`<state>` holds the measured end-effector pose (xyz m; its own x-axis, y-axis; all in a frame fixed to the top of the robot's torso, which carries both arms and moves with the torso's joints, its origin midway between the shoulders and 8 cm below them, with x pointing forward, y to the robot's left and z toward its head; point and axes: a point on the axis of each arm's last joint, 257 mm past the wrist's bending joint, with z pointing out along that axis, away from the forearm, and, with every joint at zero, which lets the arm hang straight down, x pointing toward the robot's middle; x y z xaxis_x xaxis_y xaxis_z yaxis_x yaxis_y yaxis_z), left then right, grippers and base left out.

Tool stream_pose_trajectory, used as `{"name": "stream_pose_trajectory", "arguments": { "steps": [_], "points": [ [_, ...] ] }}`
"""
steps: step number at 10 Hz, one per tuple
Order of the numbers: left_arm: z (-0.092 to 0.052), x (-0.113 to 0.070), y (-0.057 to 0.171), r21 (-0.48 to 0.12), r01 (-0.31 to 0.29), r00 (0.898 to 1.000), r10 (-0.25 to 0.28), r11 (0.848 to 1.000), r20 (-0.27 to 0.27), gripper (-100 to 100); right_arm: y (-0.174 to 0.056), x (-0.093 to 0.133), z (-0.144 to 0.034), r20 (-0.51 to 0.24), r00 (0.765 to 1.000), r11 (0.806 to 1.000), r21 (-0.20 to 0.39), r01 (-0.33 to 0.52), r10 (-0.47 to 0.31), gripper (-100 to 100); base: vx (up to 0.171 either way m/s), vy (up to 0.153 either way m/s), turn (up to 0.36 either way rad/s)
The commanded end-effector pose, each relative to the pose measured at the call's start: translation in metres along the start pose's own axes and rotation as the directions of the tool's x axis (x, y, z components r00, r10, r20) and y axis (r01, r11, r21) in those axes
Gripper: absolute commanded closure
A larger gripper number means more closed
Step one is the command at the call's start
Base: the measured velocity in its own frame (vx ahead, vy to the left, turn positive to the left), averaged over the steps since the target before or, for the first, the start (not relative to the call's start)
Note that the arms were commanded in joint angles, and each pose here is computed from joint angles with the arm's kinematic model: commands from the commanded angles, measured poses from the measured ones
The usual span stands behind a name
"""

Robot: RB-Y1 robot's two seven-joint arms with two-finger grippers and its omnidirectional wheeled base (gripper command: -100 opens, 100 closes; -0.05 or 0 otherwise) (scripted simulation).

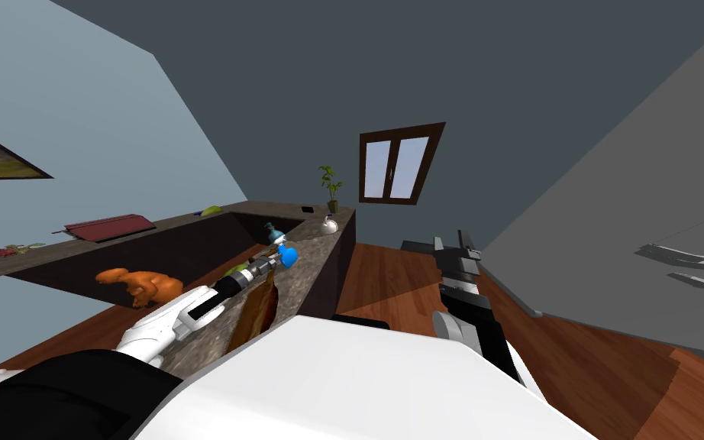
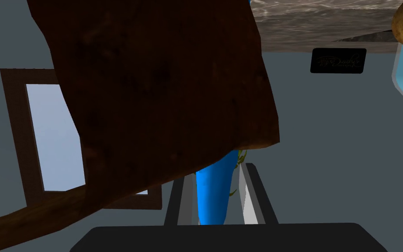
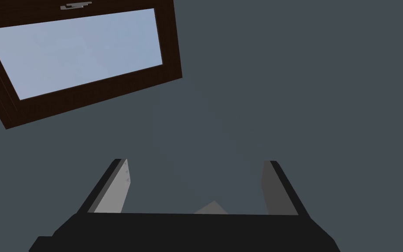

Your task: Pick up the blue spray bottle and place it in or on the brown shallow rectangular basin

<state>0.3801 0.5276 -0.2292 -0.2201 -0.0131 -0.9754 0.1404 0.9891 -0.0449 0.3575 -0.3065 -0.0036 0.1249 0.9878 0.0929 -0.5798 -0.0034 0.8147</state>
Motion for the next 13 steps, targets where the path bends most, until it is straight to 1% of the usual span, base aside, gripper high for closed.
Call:
{"name": "stream_pose_trajectory", "arguments": {
  "steps": [1, 2, 3, 4, 6, 8, 10, 13],
  "points": [
    [0.0, 0.0, 0.0, 0.0, 0.0, 1.0, 0.0, 1.0, 0.0, 0, 0.0, 0.0, 0.0, 0.0, 1.0, 1.0, 0.0, 0.0, 0.0, 0, 0.0, 0.0, 0.0],
    [0.003, -0.016, 0.005, 0.001, -0.045, 0.999, 0.045, 0.999, 0.003, 100, 0.0, 0.0, 0.0, 0.0, 1.0, 1.0, 0.0, 0.0, 0.0, 0, -0.036, -0.022, 0.042],
    [0.003, -0.022, 0.007, 0.001, -0.065, 0.998, 0.065, 0.998, 0.0, 100, 0.0, 0.0, 0.0, 0.0, 1.0, 1.0, 0.0, 0.0, 0.0, 0, -0.068, -0.054, 0.074],
    [0.004, -0.031, 0.012, 0.001, -0.106, 0.994, 0.106, 0.994, -0.012, 100, 0.0, 0.0, 0.0, 0.0, 1.0, 1.0, 0.0, 0.0, 0.0, 0, -0.136, -0.088, 0.086],
    [0.005, -0.04, 0.016, 0.001, -0.148, 0.989, 0.148, 0.989, -0.027, 100, 0.0, 0.0, 0.0, 0.0, 1.0, 1.0, 0.0, 0.0, 0.0, 0, -0.162, -0.045, 0.096],
    [0.006, -0.049, 0.019, 0.003, -0.191, 0.981, 0.19, 0.982, -0.044, 100, 0.0, 0.0, 0.0, 0.0, 1.0, 1.0, 0.0, 0.0, 0.0, 0, -0.139, -0.049, 0.082],
    [0.006, -0.057, 0.022, 0.005, -0.233, 0.97, 0.233, 0.972, -0.063, 100, 0.0, 0.0, 0.0, 0.0, 1.0, 1.0, 0.0, 0.0, 0.0, 0, -0.132, -0.059, 0.078],
    [0.007, -0.067, 0.026, 0.01, -0.295, 0.952, 0.294, 0.956, -0.089, 100, 0.0, 0.0, 0.0, 0.0, 1.0, 1.0, 0.0, 0.0, 0.0, 0, -0.153, -0.052, 0.1]
  ]
}}
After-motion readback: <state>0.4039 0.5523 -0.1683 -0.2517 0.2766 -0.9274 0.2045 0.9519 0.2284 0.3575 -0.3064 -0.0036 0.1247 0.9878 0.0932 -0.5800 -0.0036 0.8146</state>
